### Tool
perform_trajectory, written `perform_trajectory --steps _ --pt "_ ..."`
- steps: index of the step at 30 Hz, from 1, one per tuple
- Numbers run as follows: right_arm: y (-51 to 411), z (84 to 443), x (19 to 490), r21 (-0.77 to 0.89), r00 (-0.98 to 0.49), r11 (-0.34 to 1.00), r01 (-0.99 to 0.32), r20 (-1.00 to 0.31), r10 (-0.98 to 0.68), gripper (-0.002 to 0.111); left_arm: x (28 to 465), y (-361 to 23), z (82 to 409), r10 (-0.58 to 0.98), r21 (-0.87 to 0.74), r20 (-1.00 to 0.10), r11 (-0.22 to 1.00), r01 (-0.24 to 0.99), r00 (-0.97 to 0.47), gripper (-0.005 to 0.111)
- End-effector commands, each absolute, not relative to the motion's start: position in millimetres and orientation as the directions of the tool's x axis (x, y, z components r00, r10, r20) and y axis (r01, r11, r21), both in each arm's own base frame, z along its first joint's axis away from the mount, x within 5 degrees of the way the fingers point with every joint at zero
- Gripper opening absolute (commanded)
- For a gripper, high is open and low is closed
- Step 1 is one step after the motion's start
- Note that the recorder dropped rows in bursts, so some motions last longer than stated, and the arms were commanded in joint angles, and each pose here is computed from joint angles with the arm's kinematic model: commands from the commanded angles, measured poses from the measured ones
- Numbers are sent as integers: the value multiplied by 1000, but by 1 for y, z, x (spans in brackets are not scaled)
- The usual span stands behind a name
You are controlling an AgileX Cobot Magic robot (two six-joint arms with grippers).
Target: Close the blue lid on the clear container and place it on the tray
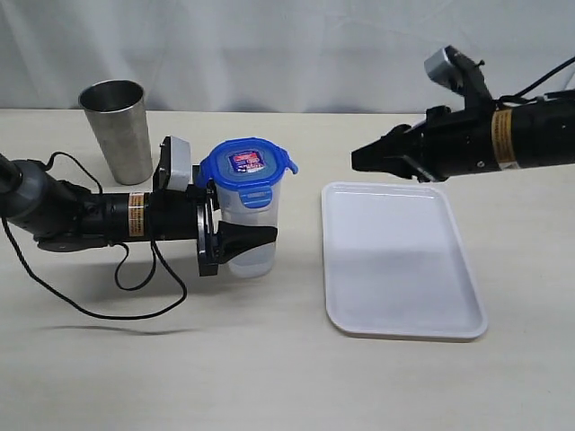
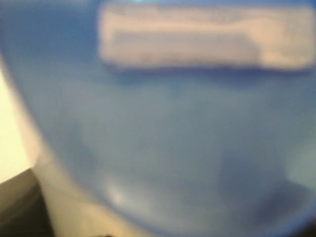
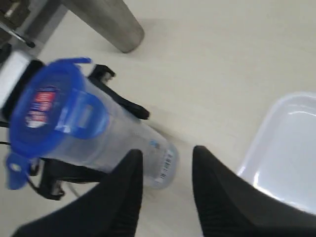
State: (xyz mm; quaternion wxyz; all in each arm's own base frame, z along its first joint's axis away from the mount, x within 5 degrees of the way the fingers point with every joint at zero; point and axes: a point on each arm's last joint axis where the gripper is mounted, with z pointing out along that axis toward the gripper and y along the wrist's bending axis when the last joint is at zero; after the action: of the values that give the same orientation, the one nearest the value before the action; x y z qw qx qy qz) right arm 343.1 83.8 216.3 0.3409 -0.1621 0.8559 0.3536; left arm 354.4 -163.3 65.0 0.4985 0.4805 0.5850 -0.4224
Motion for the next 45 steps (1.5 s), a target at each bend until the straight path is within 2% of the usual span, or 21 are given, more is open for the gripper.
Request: perform_trajectory --steps 1,4,8,13,15,16,19,21,24,26,29,33,36,41,45 --pt "92 254 323 534 -695 629 -565 -719 -14 46 352 -159 57 219 -7 -975 153 988 -41 0" --pt "104 280 307 498 -641 602 -624 -767 -30 46 353 -159 58 217 -8 -975 157 988 -42 0" --pt "129 303 292 417 -564 637 -648 -825 -34 46 353 -159 58 218 -6 -975 156 988 -40 0" --pt "164 309 280 349 -513 711 -611 -858 -20 46 353 -159 58 218 0 -975 156 988 -34 0" --pt "174 307 281 215 -427 772 -598 -901 -79 46 353 -159 58 218 0 -975 156 988 -34 0" --pt "179 304 282 113 -370 826 -553 -921 -121 46 353 -159 58 218 0 -975 156 988 -34 0" --pt "184 302 283 -43 -290 915 -402 -941 -172 46 353 -159 58 218 0 -975 156 988 -34 0" --pt "184 301 284 -67 -308 955 -290 -938 -159 46 353 -159 58 218 0 -975 156 988 -34 0" --pt "175 298 291 -128 -438 982 -138 -882 -176 46 353 -159 58 216 0 -976 161 987 -35 0" --pt "172 297 296 -173 -536 971 -167 -810 -237 46 354 -159 58 209 -3 -977 175 985 -40 0" --pt "177 305 300 -45 -646 952 -302 -725 -239 46 355 -159 58 207 -3 -977 180 984 -41 0" --pt "189 316 297 127 -664 885 -448 -710 -234 46 355 -159 58 207 -3 -977 180 984 -41 0" --pt "204 306 294 221 -681 799 -559 -672 -291 46 355 -159 58 207 -3 -977 180 984 -41 0" --pt "190 282 320 346 -799 807 -478 -553 -236 46 355 -159 58 207 -3 -977 180 984 -41 0" --pt "194 278 327 438 -794 736 -516 -566 -220 46 355 -159 58 207 -3 -977 180 984 -41 0"
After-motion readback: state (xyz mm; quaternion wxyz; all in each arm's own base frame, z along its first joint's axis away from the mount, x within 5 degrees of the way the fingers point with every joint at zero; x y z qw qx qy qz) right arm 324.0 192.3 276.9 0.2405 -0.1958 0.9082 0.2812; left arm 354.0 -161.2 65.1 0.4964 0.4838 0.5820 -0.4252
